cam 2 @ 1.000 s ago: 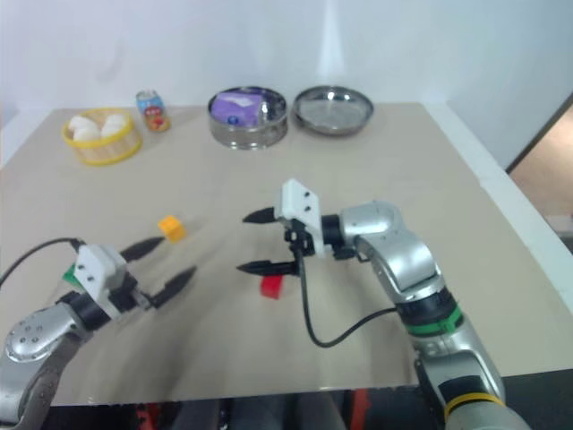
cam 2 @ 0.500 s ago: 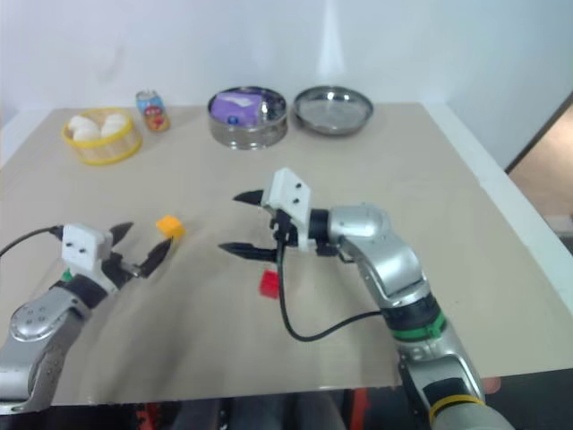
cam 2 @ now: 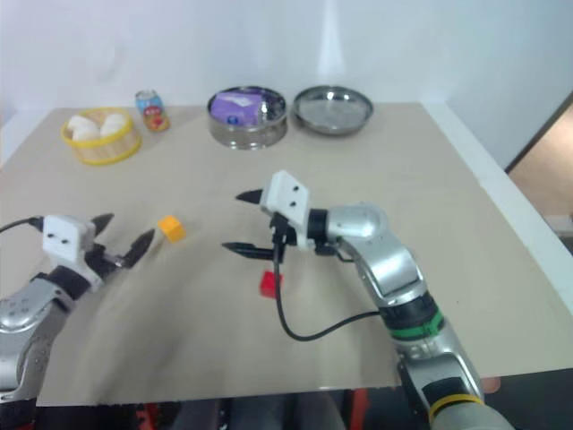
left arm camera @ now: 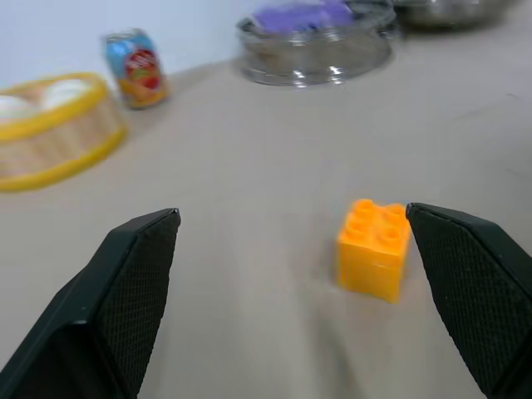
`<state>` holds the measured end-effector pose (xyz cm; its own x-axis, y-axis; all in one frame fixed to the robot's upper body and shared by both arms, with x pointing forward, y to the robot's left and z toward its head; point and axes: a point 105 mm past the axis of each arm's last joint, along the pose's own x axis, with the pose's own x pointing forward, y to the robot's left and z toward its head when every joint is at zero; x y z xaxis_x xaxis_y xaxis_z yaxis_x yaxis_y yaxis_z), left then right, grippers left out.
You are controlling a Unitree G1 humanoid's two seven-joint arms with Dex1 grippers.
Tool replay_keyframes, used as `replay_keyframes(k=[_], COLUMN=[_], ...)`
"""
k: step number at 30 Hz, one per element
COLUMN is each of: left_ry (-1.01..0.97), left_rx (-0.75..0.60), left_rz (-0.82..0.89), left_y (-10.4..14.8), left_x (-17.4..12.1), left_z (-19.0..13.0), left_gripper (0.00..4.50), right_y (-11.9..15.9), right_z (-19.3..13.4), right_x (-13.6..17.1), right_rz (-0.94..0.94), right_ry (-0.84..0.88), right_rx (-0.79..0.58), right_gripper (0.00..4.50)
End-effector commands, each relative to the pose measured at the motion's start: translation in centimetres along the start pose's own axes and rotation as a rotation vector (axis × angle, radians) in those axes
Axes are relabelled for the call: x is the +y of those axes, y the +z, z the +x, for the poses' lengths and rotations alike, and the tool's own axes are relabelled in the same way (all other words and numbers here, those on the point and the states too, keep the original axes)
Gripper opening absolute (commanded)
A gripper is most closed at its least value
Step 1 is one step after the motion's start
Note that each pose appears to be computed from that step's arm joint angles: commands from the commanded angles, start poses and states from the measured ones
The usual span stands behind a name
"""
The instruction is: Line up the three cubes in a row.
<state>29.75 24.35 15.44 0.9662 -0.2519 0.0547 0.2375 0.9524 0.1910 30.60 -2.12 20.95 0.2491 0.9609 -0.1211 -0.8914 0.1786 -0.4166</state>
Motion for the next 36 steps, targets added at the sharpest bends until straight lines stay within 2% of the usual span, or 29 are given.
replay_keyframes(k=[1, 6, 10, 19, 27, 31, 36], left_ry=[0.157, 0.239, 0.195, 0.023, -0.016, -0.026, -0.03], left_rx=[-0.09, 0.007, 0.108, 0.182, 0.263, 0.268, 0.31], left_rz=[-0.049, -0.031, 0.013, -0.05, -0.072, -0.056, -0.079], left_y=[2.3, 0.6, -0.2, -1.6, -4.1, -4.1, -5.5], left_x=[0.8, 3.1, 4.9, 4.5, 5.0, 5.3, 4.8], left_z=[-4.1, -8.2, -9.8, -8.4, -7.6, -7.2, -7.0], left_gripper=[4.5, 4.5, 4.5, 4.5, 4.5, 4.5, 4.5], right_y=[0.9, 0.8, 0.4, 0.1, 1.4, 0.8, 0.3], right_z=[-0.1, 0.7, 1.1, 0.8, -0.8, -1.0, -1.0], right_x=[-0.4, -0.4, -0.8, -1.3, 2.6, 2.8, 2.7], right_rz=[-0.046, -0.047, -0.054, -0.06, -0.027, -0.07, -0.085], right_ry=[0.007, 0.032, 0.046, 0.059, 0.327, 0.337, 0.32], right_rx=[-0.021, -0.024, -0.015, -0.002, -0.075, -0.044, -0.028], right_gripper=[4.47, 4.47, 4.47, 4.47, 4.47, 4.47, 4.47])
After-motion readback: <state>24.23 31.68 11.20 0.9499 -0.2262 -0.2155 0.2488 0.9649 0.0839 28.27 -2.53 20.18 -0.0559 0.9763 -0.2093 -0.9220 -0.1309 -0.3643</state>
